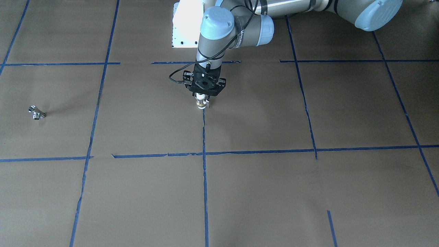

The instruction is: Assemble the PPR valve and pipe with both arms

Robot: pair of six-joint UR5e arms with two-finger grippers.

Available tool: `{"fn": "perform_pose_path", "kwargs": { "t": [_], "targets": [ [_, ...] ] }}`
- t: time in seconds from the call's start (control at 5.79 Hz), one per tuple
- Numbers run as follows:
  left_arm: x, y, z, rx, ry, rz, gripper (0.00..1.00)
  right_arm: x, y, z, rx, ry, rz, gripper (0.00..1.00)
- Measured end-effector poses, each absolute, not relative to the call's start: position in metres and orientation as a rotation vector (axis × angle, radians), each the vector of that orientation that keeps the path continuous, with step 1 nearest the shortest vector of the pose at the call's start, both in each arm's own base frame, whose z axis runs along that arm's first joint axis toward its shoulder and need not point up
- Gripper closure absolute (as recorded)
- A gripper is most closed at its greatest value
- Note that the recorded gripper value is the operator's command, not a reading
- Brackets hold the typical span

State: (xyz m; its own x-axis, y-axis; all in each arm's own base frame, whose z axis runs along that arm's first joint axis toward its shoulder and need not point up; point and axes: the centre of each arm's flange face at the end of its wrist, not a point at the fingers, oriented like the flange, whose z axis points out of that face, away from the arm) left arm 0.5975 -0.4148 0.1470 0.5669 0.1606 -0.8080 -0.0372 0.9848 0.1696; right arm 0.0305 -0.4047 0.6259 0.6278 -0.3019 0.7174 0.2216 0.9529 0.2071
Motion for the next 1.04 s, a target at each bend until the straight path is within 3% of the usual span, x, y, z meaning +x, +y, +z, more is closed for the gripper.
{"fn": "perform_pose_path", "kwargs": {
  "t": [0.52,1.04],
  "targets": [
    [0.588,-0.413,0.137,0.151,0.979,0.115,0.19,0.016,-0.408,0.62,0.092,-0.875,-0.307,0.0],
    [0.509,-0.411,0.135,0.216,1.044,0.084,0.19,-0.084,-0.417,0.587,0.1,-0.895,-0.245,0.0]
  ]
}}
